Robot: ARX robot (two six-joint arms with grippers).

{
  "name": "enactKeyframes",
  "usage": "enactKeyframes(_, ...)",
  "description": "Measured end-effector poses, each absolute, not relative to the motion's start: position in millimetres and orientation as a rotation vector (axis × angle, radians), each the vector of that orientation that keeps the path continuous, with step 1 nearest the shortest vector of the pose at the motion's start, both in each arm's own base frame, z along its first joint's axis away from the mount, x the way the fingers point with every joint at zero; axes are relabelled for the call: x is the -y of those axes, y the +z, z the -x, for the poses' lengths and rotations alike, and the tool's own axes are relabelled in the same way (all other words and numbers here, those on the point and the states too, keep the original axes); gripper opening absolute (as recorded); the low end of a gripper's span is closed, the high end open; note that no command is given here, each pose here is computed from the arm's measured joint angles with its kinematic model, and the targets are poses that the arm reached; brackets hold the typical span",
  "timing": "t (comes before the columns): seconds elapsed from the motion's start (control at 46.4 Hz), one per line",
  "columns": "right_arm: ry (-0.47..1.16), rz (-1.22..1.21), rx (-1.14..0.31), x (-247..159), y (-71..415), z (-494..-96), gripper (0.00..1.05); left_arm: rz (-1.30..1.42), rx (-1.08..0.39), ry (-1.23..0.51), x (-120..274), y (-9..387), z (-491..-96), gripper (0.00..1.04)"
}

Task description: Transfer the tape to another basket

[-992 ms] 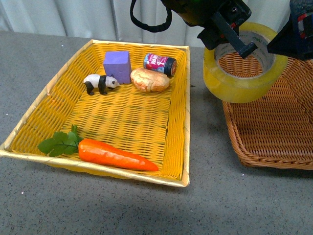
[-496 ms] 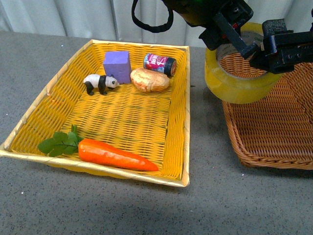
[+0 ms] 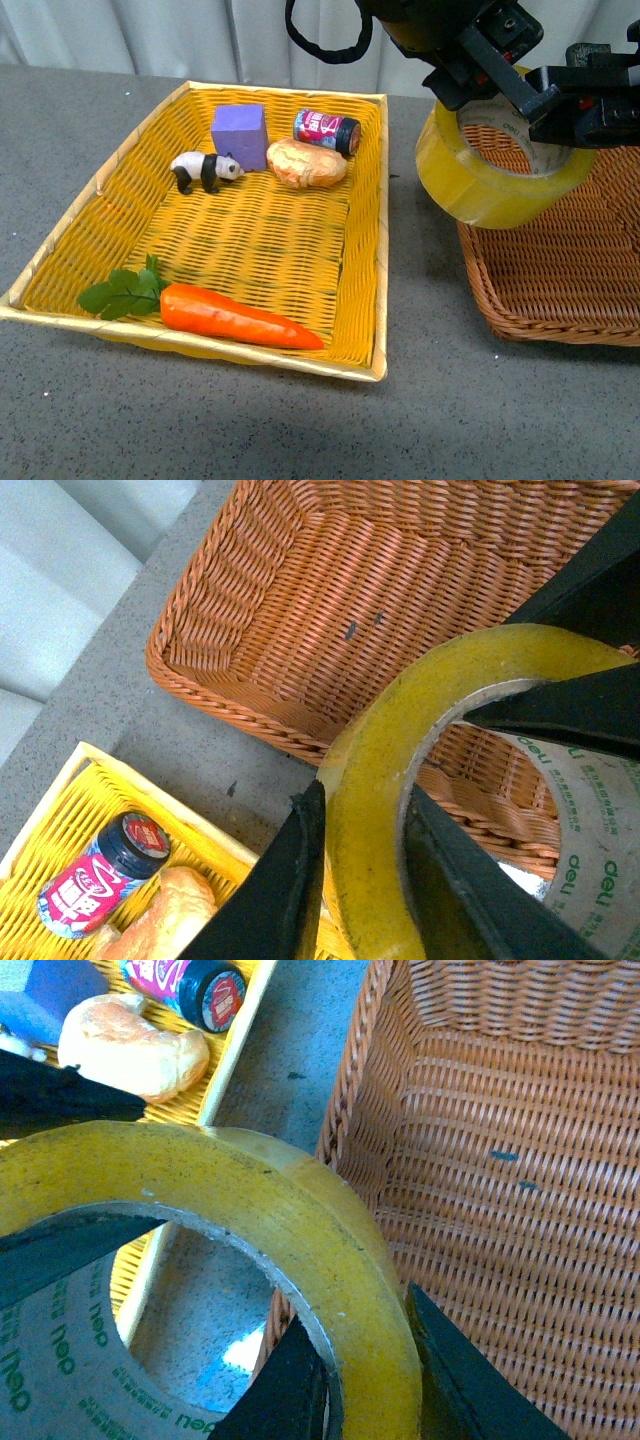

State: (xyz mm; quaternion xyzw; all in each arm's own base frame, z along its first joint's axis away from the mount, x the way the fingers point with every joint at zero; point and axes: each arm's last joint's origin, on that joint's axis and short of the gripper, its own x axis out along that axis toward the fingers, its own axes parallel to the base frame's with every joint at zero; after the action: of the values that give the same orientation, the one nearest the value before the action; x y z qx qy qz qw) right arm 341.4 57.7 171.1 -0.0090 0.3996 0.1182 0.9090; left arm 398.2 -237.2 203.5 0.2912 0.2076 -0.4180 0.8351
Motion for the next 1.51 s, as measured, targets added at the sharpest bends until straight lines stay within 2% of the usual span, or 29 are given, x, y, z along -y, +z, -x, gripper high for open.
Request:
enactKeyframes(0.194,0.192,0.021,-0.800,-44,174,-350,0.16,-0.515,-0.370,-0.749,231,216,-410,0.63)
enactKeyframes(0.28,0.179,0.021,-0.786,-38,175,-353,0.16,-0.477,-0.371,-0.685,228,218,-414,0.78)
enactKeyframes(0.345,0.164,0.014,-0.788,-30,173,-356,0.16,-0.413,-0.371,-0.628,224,220,-418,0.92)
enactKeyframes(0.41,0.148,0.012,-0.789,-26,173,-358,0.16,-0.376,-0.368,-0.597,222,220,-420,1.00)
enactKeyframes(0.518,0.076,0.049,-0.852,-8,156,-357,0.16,-0.285,-0.355,-0.342,190,225,-438,0.98)
enactKeyframes(0.712,0.000,0.067,-0.911,17,131,-358,0.16,-0.094,-0.369,-0.073,131,218,-456,0.98)
enactKeyframes(1.315,0.016,0.110,-0.981,25,93,-399,0.16,0.037,-0.348,0.074,100,203,-430,0.98)
enactKeyframes(1.423,0.016,0.113,-0.997,23,93,-399,0.28,0.049,-0.346,0.092,97,204,-429,0.98)
enactKeyframes(1.509,0.021,0.109,-0.966,23,100,-399,0.46,0.060,-0.337,0.111,95,208,-425,0.98)
